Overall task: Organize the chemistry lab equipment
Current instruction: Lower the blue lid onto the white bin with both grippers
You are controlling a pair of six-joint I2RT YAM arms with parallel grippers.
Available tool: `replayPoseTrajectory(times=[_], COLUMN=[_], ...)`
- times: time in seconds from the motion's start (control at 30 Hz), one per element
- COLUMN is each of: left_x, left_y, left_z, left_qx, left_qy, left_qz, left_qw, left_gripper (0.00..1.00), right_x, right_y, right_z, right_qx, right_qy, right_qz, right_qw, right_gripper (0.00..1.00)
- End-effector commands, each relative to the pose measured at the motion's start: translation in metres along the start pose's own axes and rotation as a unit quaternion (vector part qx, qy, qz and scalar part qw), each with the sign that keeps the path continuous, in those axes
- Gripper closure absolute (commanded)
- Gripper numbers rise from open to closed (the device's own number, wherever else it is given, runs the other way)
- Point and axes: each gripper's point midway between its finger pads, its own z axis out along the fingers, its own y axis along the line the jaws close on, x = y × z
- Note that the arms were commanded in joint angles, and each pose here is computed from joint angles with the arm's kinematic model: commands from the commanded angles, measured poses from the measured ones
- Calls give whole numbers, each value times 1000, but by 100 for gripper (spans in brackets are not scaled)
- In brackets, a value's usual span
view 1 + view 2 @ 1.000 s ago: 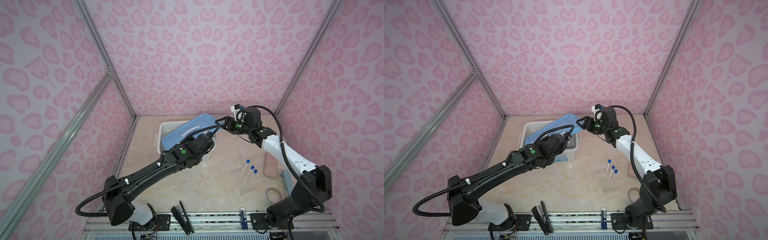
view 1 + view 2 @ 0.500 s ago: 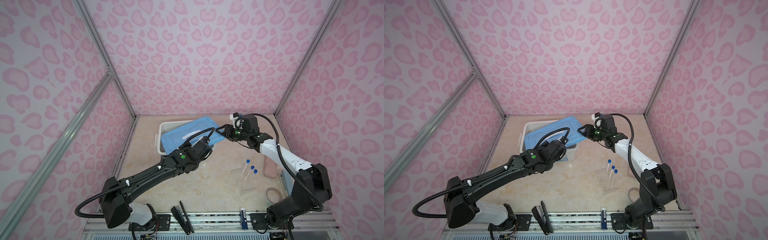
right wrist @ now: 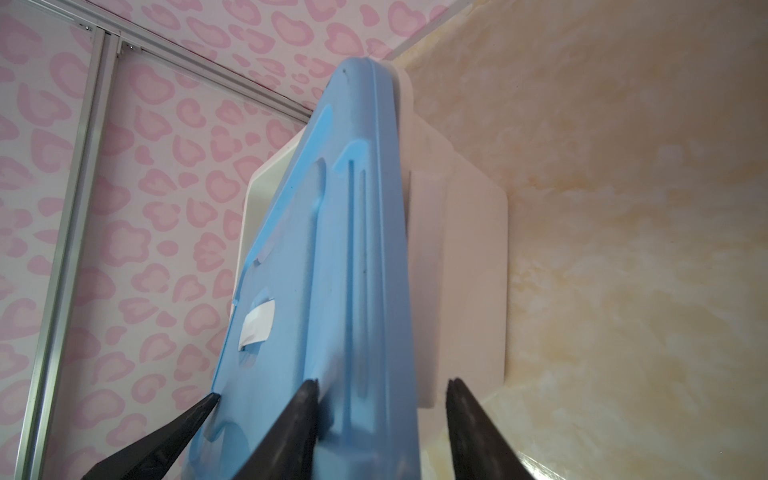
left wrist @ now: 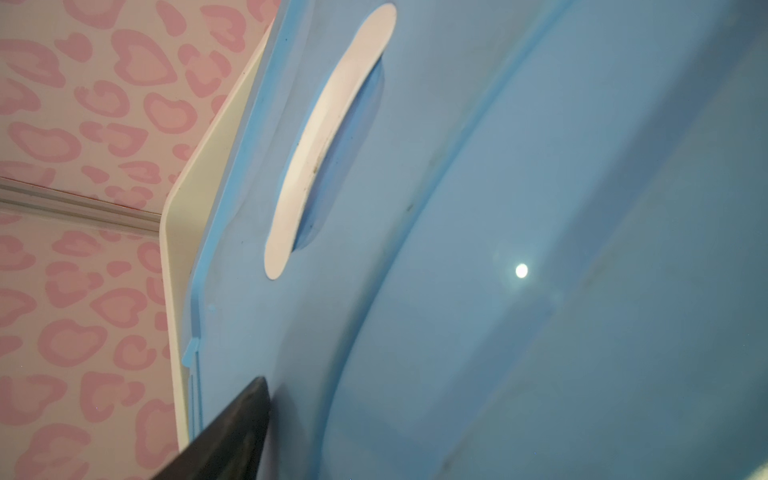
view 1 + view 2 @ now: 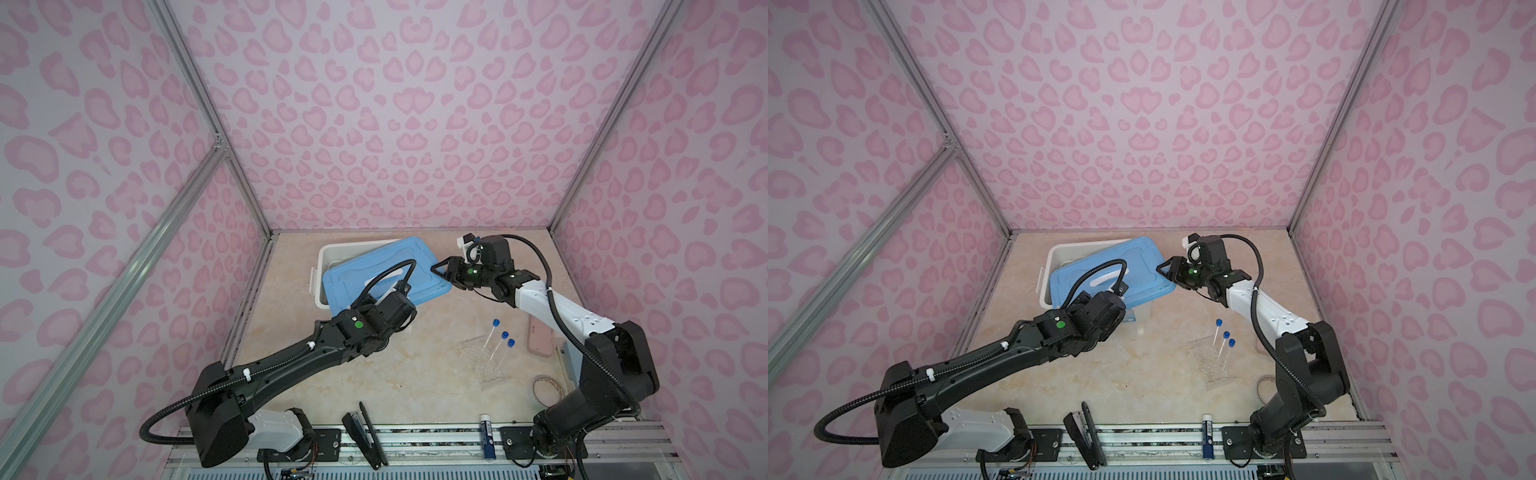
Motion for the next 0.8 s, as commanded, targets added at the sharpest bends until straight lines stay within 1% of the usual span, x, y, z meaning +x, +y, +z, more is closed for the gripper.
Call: replayPoseTrajectory(times=[0.0,0.07,0.17,0.27,0.3,0.47,0.53,0.63,0.77], left_x=[5,12,20,22,21,22,23,25,22], left_y=[-8,-11,-14,-6,-4,3,3,2,2], left_z=[0,2,3,2,1,2,2,4,4], left_qx=[26,28,33,13,8,-12,-15,-15,-14], left_qy=[1,9,11,7,5,6,8,8,6], left_qz=[-45,-51,-76,-96,-98,-90,-89,-93,-93], left_qw=[999,998,997,995,995,996,996,995,996], left_gripper=[17,16,16,16,16,17,17,17,17], right_x=[2,4,7,7,7,4,3,-2,-11], right_y=[-1,0,3,6,7,15,20,28,29], right_z=[5,7,8,5,4,-3,-5,-8,-4], right_qx=[-2,-1,-10,-25,-26,-36,-50,-68,-64], right_qy=[0,3,8,2,0,-14,-22,-37,-46], right_qz=[-5,-8,-10,-8,-10,-27,-32,-36,-32], right_qw=[1000,1000,1000,1000,1000,999,998,996,996], right_gripper=[51,54,58,63,65,70,71,73,73])
